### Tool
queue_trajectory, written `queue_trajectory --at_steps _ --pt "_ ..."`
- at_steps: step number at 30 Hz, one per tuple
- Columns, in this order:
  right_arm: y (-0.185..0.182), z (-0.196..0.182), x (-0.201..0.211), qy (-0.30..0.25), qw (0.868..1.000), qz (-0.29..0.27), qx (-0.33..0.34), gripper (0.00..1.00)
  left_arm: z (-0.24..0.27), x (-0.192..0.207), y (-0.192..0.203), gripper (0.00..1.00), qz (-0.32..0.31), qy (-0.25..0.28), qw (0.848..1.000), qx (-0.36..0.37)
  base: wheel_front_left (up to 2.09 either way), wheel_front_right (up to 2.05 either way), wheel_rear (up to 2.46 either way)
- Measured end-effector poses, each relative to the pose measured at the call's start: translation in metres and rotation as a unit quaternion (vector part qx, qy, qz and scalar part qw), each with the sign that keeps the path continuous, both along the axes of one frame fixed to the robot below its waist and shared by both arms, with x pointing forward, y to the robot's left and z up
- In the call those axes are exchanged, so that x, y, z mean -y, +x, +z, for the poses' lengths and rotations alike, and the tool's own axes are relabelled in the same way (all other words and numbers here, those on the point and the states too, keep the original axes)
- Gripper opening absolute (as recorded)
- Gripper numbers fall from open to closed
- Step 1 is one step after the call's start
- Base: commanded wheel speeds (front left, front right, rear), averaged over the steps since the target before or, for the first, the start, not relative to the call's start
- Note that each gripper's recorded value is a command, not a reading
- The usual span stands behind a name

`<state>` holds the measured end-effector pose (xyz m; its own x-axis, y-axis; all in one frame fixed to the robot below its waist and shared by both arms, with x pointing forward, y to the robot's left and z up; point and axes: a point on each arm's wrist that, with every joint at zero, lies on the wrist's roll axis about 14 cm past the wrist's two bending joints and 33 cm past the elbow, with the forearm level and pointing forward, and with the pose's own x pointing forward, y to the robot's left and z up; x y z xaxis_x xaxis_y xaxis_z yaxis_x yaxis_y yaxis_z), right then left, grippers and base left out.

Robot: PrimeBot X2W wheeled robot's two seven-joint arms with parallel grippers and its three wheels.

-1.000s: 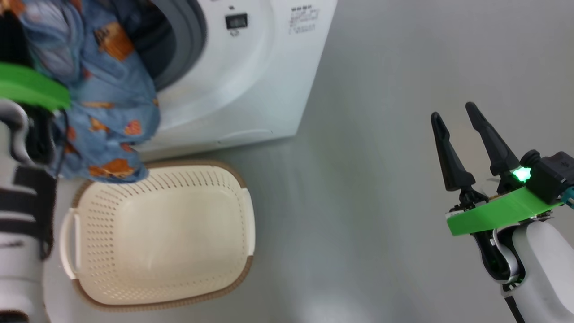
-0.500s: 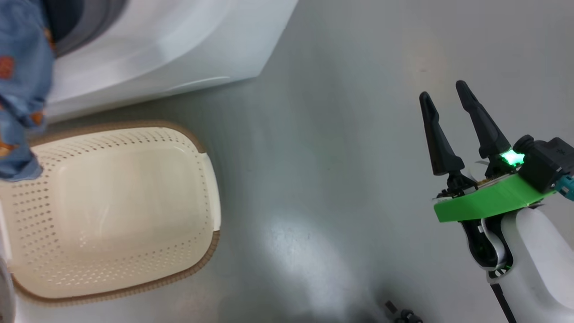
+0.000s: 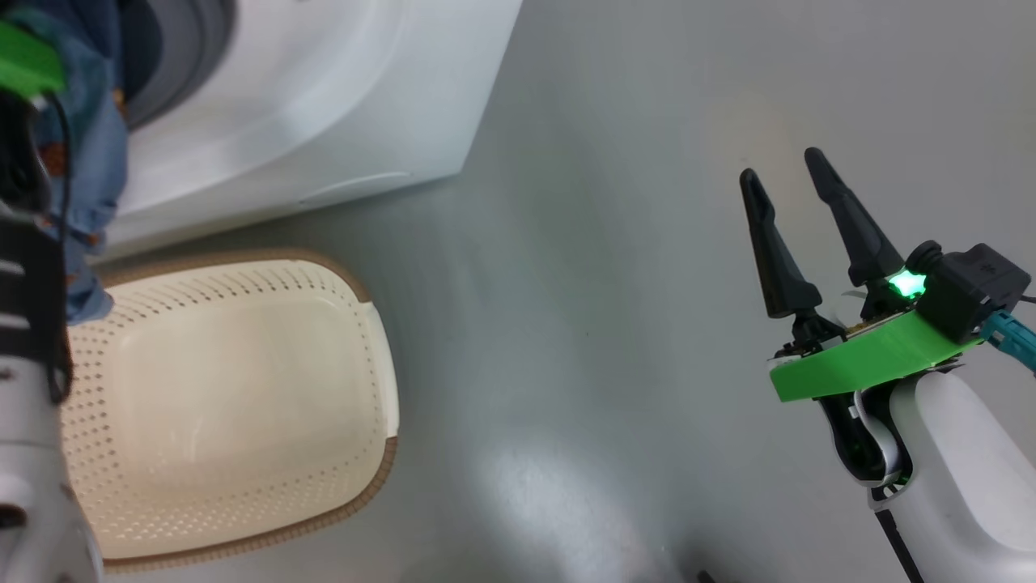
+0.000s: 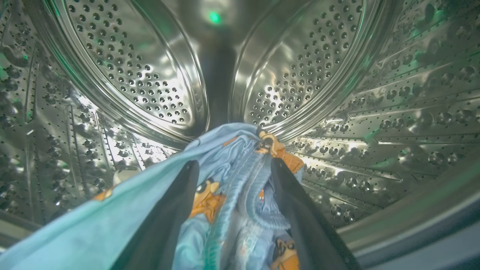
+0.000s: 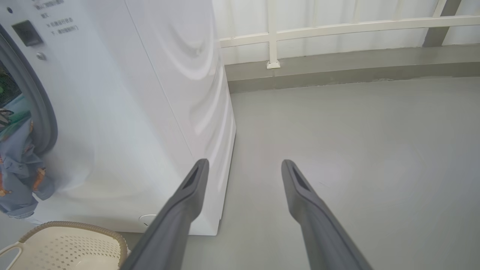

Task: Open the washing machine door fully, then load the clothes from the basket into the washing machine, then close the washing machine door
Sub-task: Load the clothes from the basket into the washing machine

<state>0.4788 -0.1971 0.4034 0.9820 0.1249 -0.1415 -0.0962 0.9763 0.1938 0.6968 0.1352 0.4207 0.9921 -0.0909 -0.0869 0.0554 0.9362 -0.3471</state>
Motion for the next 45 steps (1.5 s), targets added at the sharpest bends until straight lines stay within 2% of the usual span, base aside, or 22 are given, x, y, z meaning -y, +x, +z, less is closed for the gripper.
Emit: queue_trajectory --at_steps 12,31,45 --pt "-0.013 0.044 -0.012 0.017 0.999 0.012 0.042 1.0 0.017 -0.016 -0.072 1.0 0.0 0.022 1.0 -0.013 0.0 0.0 0.0" --pt "-0.051 0.111 -0.032 0.037 0.992 0.038 0.111 1.0 0.076 -0.036 -0.2 1.0 0.001 0.057 0.997 0.058 0.0 0.0 0.0" --pt "-0.073 0.136 -0.03 0.034 0.988 0.037 0.145 1.0 0.084 -0.042 -0.271 1.0 0.015 0.023 0.996 0.08 0.0 0.0 0.0"
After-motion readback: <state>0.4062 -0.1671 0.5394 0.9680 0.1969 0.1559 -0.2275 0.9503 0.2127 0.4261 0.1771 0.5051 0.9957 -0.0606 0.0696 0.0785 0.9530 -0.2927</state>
